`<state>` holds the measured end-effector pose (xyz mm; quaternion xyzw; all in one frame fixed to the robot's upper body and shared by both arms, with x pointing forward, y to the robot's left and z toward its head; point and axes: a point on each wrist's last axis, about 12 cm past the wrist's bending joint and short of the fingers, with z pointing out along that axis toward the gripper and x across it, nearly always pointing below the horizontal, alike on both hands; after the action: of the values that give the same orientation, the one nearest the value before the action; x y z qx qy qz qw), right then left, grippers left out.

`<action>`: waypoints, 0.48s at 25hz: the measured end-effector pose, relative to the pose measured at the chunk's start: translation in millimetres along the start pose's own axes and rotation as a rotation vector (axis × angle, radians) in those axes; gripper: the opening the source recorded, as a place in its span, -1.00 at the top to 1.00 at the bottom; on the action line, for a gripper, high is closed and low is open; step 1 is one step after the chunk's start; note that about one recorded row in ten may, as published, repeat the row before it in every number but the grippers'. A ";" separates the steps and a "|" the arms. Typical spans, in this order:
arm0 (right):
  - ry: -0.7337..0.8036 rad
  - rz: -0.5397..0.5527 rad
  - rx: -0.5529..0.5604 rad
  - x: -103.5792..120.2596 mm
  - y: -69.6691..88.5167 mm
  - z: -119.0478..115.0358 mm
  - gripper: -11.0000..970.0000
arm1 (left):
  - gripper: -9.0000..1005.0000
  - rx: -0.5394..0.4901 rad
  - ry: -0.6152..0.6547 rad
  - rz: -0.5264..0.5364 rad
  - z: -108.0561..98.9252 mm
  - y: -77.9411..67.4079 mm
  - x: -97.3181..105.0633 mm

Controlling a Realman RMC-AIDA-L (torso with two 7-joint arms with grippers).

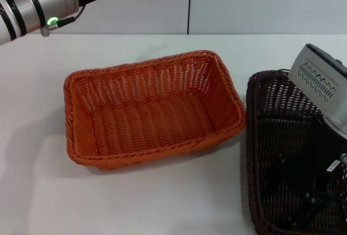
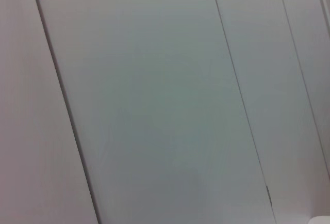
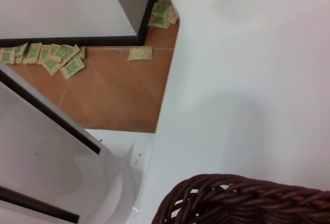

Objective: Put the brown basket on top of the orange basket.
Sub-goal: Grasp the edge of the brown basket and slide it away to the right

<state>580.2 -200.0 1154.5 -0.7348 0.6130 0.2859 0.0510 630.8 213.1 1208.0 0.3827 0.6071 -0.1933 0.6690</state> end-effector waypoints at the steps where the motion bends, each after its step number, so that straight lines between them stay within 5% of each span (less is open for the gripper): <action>1: 0.000 0.000 0.000 0.0 0.0 0.0 -0.39 | -0.69 0.000 0.000 0.000 0.0 0.0 0.0; 7: -0.022 0.028 0.052 7.9 -0.3 -14.1 -0.39 | -0.69 -0.006 0.000 0.010 -0.6 1.7 -0.1; 12: -0.064 0.088 0.236 24.5 -4.4 -56.5 -0.39 | -0.69 -0.008 -0.003 0.012 1.0 3.0 -1.2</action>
<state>606.6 -244.3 1188.5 -0.6867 0.6720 0.2371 0.1438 633.4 214.0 1209.9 0.3834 0.6045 -0.1875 0.6726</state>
